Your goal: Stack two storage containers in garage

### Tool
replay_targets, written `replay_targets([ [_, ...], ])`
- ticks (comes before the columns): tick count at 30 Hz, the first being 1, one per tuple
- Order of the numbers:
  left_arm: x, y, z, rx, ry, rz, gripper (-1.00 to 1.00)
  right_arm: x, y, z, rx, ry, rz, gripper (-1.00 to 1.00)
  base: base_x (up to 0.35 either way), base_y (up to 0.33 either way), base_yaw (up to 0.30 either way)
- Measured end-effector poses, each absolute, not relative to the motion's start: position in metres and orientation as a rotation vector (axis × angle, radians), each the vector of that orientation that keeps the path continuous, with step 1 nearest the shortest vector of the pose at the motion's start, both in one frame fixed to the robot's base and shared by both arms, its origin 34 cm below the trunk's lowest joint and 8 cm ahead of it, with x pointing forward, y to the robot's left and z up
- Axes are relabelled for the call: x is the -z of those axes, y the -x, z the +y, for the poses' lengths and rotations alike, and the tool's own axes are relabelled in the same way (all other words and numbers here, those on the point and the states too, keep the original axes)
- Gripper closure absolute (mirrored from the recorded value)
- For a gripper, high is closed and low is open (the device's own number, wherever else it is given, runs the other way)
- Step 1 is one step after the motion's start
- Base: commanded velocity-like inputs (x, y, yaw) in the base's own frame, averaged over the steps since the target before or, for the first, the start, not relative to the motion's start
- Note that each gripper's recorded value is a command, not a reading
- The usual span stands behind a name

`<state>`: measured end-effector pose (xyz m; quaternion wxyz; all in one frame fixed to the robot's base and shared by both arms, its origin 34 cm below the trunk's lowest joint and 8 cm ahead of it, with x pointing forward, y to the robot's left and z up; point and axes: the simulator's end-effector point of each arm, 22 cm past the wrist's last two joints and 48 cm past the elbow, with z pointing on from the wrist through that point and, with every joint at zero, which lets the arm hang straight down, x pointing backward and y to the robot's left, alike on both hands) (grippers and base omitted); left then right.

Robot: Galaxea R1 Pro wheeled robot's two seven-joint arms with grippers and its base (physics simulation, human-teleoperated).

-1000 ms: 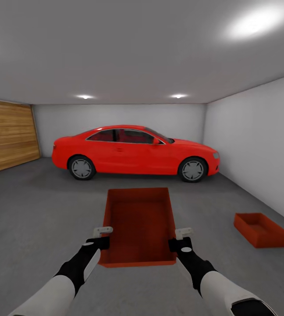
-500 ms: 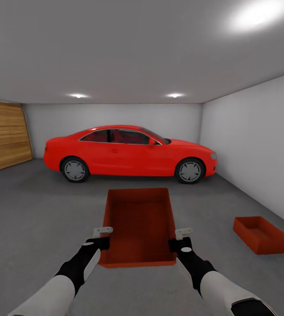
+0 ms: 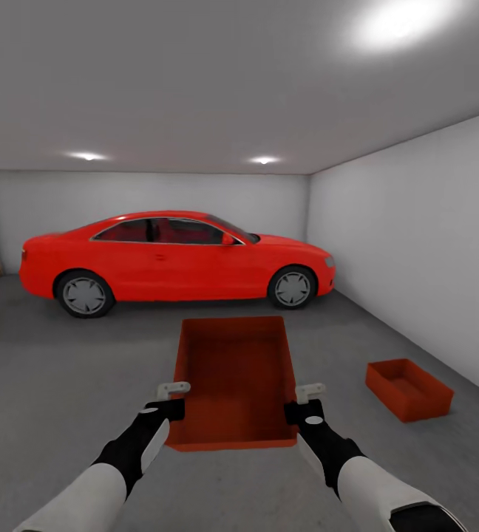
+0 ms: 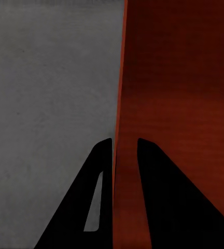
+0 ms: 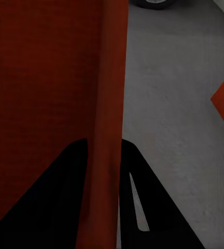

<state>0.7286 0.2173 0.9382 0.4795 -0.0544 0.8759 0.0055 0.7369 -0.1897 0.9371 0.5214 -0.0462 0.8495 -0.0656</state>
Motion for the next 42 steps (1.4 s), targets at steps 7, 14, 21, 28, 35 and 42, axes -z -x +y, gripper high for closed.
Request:
replay_targets([
  [7, -0.9382, -0.7286, 0.2173, -0.013, 0.133, 2.137, 1.0, -0.9371, -0.7369, -0.1897, 0.157, 0.111, 2.035, 1.0, 0.323, 0.0, -0.26],
  [14, -0.9382, -0.7287, 0.2173, -0.013, 0.133, 2.137, 1.0, -0.9372, -0.737, -0.1897, 0.157, 0.111, 2.035, 1.0, 0.323, 0.0, -0.26],
  [21, -0.938, -0.7286, 0.2173, -0.013, 0.133, 2.137, 1.0, -0.9371, -0.7369, -0.1897, 0.158, 0.111, 2.035, 1.0, 0.323, 0.0, -0.26],
  [28, -0.9379, -0.7285, 0.2173, -0.013, 0.134, 2.137, 1.0, -0.9371, -0.7369, -0.1897, 0.158, 0.111, 2.035, 1.0, 0.323, 0.0, -0.26],
  [35, -0.9378, -0.7284, 0.2172, -0.012, 0.134, 2.138, 1.0, -0.937, -0.7369, -0.1897, 0.157, 0.111, 2.036, 1.0, 0.323, 0.002, -0.26],
  [42, -0.9374, -0.7284, 0.2169, -0.011, 0.135, 2.137, 1.0, -0.937, -0.7369, -0.19, 0.157, 0.112, 2.035, 1.0, 0.323, 0.089, -0.26],
])
